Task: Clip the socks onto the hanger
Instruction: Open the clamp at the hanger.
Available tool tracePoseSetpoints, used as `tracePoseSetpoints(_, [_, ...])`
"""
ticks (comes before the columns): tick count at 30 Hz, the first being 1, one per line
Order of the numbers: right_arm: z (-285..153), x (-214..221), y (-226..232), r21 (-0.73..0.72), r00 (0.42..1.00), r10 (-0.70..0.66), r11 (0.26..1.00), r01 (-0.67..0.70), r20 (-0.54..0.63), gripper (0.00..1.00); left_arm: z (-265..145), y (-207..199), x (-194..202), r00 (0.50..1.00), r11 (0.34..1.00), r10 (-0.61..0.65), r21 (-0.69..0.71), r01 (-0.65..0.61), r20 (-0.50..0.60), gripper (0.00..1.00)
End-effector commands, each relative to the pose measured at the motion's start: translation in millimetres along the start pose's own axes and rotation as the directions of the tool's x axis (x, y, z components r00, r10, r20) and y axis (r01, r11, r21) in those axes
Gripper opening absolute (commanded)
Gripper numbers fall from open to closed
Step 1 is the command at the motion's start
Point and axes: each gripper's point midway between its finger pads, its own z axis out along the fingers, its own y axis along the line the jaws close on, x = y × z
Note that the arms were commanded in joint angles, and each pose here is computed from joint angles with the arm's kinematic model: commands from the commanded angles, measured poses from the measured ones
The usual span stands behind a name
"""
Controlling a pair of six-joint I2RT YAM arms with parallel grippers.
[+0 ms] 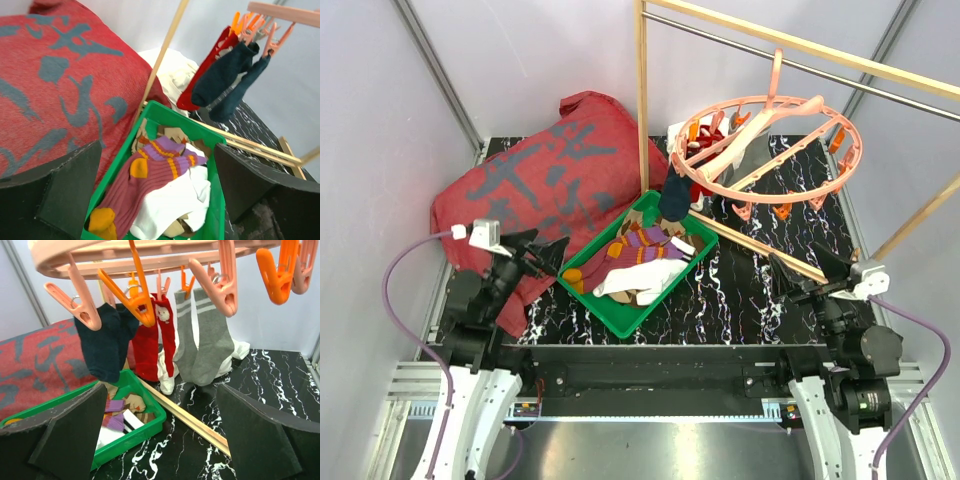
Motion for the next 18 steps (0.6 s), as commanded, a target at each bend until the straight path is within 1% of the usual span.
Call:
tracePoseSetpoints(1, [-7.6,-23.9,10.0,-0.040,0.999,-0.026,0.999,0.028,0.029,1.00,12.6,-24.1,-21.6,1.000,0.994,0.026,0.110,-0.026,0.004,0.99])
tracePoseSetpoints(3, [-8.2,-26.1,11.4,-0.047,0.999,-0.032,0.998,0.033,0.014,1.00,17.1,-33.3,-30.4,1.000,0.990,0.025,0.140,-0.026,0.009,0.99])
tracePoseSetpoints(4, [-8.3,-27.0,12.4,-0.052,0.999,-0.034,0.998,0.034,0.008,1.00,23.2,-33.0,-27.5,1.000,0.990,0.020,0.142,-0.018,-0.012,0.99])
tracePoseSetpoints(6, [-5.7,-26.3,17.9,-0.081,1.000,-0.021,0.997,0.019,-0.019,1.00,30.8,-41.3,-30.0,1.000,0.986,0.020,0.165,-0.019,-0.009,0.99])
tracePoseSetpoints(7, [-4.5,-26.6,20.4,-0.094,1.000,-0.015,0.995,0.013,-0.024,1.00,39.4,-41.5,-23.2,0.999,0.986,0.019,0.167,-0.013,-0.035,0.99])
tracePoseSetpoints(8, [-1.4,-26.5,22.5,-0.104,0.999,-0.006,0.995,0.002,-0.039,1.00,44.9,-43.8,-27.8,0.999,0.987,0.021,0.162,-0.017,-0.024,0.99])
tracePoseSetpoints(9, [0.2,-25.8,27.0,-0.128,0.999,0.002,0.992,-0.009,-0.052,1.00,49.8,-56.9,-25.3,0.999,0.979,0.026,0.201,-0.019,-0.030,0.99])
tracePoseSetpoints(10, [4.2,-23.4,28.8,-0.134,0.997,0.022,0.990,-0.033,-0.077,1.00,60.7,-60.6,-21.5,0.998,0.978,0.045,0.206,-0.034,-0.048,0.99])
tracePoseSetpoints(11, [4.5,-27.9,32.2,-0.149,0.996,0.028,0.988,-0.040,-0.079,1.00,68.1,-62.1,-21.8,0.998,0.980,0.055,0.192,-0.046,-0.043,0.99])
tracePoseSetpoints(12, [4.3,-26.1,38.6,-0.183,0.994,0.032,0.982,-0.050,-0.101,1.00,72.2,-78.3,-20.2,0.997,0.971,0.064,0.235,-0.053,-0.042,0.99])
tracePoseSetpoints(13, [7.4,-24.8,40.4,-0.192,0.992,0.034,0.980,-0.057,-0.122,1.00,82.5,-83.6,-19.5,0.995,0.967,0.088,0.244,-0.074,-0.046,0.99])
tracePoseSetpoints(14, [6.5,-36.2,44.2,-0.207,0.993,0.032,0.977,-0.054,-0.110,1.00,87.8,-88.4,-19.4,0.995,0.965,0.092,0.251,-0.078,-0.044,0.99])
tracePoseSetpoints(15, [5.8,-36.4,48.6,-0.229,0.991,0.032,0.971,-0.061,-0.127,1.00,91.8,-99.0,-23.7,0.996,0.956,0.091,0.282,-0.082,-0.019,0.99])
tracePoseSetpoints(16, [8.0,-36.9,51.6,-0.248,0.989,0.025,0.967,-0.060,-0.143,1.00,98.6,-104.5,-22.3,0.996,0.950,0.090,0.303,-0.079,-0.023,0.99])
tracePoseSetpoints(17, [5.1,-46.4,57.0,-0.276,0.991,0.012,0.960,-0.049,-0.134,1.00,101.7,-113.1,-28.8,0.997,0.941,0.081,0.330,-0.080,0.008,0.99])
tracePoseSetpoints(18, [4.6,-50.4,61.0,-0.296,0.990,0.008,0.954,-0.049,-0.137,1.00,104.4,-117.1,-29.7,0.997,0.936,0.077,0.344,-0.078,0.014,0.99])
